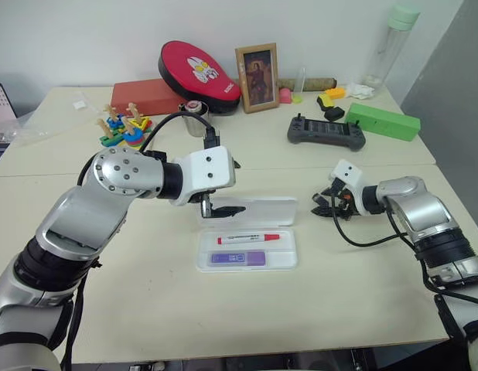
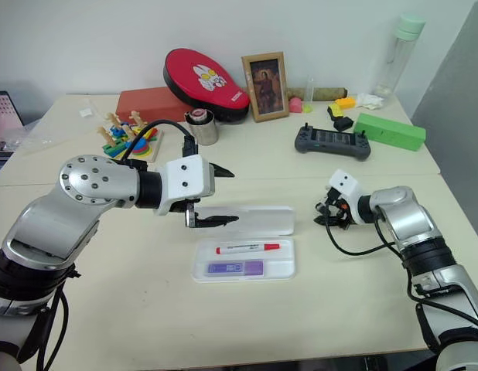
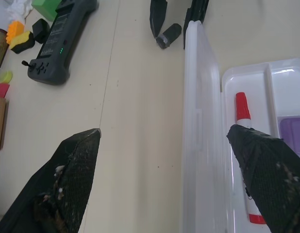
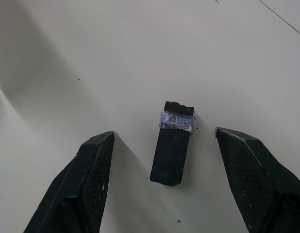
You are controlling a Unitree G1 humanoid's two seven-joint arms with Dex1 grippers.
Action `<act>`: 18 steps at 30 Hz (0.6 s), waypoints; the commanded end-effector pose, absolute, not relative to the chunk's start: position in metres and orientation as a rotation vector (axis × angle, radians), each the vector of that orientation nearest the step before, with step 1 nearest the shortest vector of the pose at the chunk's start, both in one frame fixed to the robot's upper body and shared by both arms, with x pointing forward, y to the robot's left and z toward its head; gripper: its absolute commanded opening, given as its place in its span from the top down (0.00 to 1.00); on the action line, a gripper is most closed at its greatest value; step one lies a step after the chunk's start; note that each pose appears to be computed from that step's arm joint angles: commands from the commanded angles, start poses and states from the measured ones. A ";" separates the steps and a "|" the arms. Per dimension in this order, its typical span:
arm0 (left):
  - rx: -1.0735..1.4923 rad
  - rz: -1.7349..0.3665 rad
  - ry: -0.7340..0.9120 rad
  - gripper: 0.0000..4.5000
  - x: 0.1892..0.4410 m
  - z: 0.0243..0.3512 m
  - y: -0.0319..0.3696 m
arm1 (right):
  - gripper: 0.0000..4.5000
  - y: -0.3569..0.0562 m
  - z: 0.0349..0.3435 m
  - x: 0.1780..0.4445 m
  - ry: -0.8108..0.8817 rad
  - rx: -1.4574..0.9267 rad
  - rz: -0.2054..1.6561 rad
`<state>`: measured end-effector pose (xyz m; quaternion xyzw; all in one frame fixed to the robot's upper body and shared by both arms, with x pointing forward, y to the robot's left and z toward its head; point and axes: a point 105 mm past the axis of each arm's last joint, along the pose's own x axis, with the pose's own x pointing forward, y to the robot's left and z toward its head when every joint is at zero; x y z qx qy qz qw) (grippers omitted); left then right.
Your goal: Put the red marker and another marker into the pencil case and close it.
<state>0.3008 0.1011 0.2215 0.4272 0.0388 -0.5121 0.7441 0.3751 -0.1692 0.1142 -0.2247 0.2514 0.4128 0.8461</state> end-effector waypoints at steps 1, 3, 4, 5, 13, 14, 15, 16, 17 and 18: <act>0.954 -1.093 0.032 0.00 0.300 0.234 0.102 | 0.33 -0.178 0.115 0.378 0.544 -0.480 0.835; 0.952 -1.093 0.031 0.00 0.300 0.234 0.102 | 0.44 -0.179 0.115 0.378 0.548 -0.481 0.826; 0.947 -1.097 0.029 0.00 0.300 0.234 0.101 | 0.50 -0.180 0.115 0.378 0.549 -0.481 0.830; 0.943 -1.100 0.028 0.00 0.299 0.234 0.101 | 0.54 -0.180 0.115 0.377 0.550 -0.480 0.833; 0.947 -1.112 0.019 0.00 0.298 0.235 0.098 | 0.94 -0.183 0.116 0.371 0.560 -0.487 0.849; 0.947 -1.112 0.020 0.00 0.298 0.234 0.098 | 0.94 -0.183 0.117 0.370 0.560 -0.489 0.853; 0.947 -1.112 0.021 0.00 0.298 0.234 0.099 | 0.94 -0.183 0.117 0.370 0.560 -0.490 0.856; 0.947 -1.112 0.021 0.00 0.298 0.234 0.099 | 0.94 -0.183 0.117 0.369 0.560 -0.491 0.857; 0.947 -1.112 0.021 0.00 0.298 0.234 0.099 | 0.94 -0.183 0.117 0.369 0.560 -0.491 0.857; 0.947 -1.112 0.021 0.00 0.298 0.234 0.099 | 0.94 -0.183 0.117 0.369 0.560 -0.491 0.857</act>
